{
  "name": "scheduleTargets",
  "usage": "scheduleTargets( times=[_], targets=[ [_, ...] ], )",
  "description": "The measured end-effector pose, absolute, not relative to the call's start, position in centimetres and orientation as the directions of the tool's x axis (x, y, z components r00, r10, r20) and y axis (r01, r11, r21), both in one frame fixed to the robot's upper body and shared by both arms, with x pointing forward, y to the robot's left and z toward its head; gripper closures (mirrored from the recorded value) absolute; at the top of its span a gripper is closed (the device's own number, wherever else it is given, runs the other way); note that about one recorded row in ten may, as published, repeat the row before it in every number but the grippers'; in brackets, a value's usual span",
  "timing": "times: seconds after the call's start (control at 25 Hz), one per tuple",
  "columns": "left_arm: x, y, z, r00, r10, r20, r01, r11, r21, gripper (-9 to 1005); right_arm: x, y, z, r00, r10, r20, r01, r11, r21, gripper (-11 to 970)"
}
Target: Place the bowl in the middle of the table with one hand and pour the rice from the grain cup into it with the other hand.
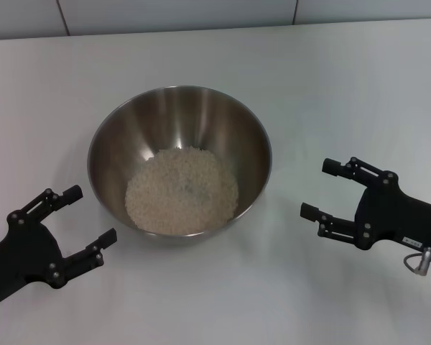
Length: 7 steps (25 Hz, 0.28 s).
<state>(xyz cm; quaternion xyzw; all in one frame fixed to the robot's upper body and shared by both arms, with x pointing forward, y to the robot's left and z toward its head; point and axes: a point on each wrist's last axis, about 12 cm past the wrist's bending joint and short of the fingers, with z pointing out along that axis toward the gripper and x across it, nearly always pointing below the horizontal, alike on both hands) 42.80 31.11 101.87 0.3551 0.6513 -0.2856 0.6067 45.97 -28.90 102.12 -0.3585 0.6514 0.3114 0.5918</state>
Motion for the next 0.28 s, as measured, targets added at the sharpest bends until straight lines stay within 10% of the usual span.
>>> scheduleTargets(
  times=[0.28],
  targets=[
    [42.82, 31.12, 101.89, -0.012, 0.116, -0.993, 0.809, 0.585, 0.059, 150, 45.99, -28.75, 102.00, -0.049, -0.103, -0.993, -0.838, 0.546, -0.015, 142]
  ],
)
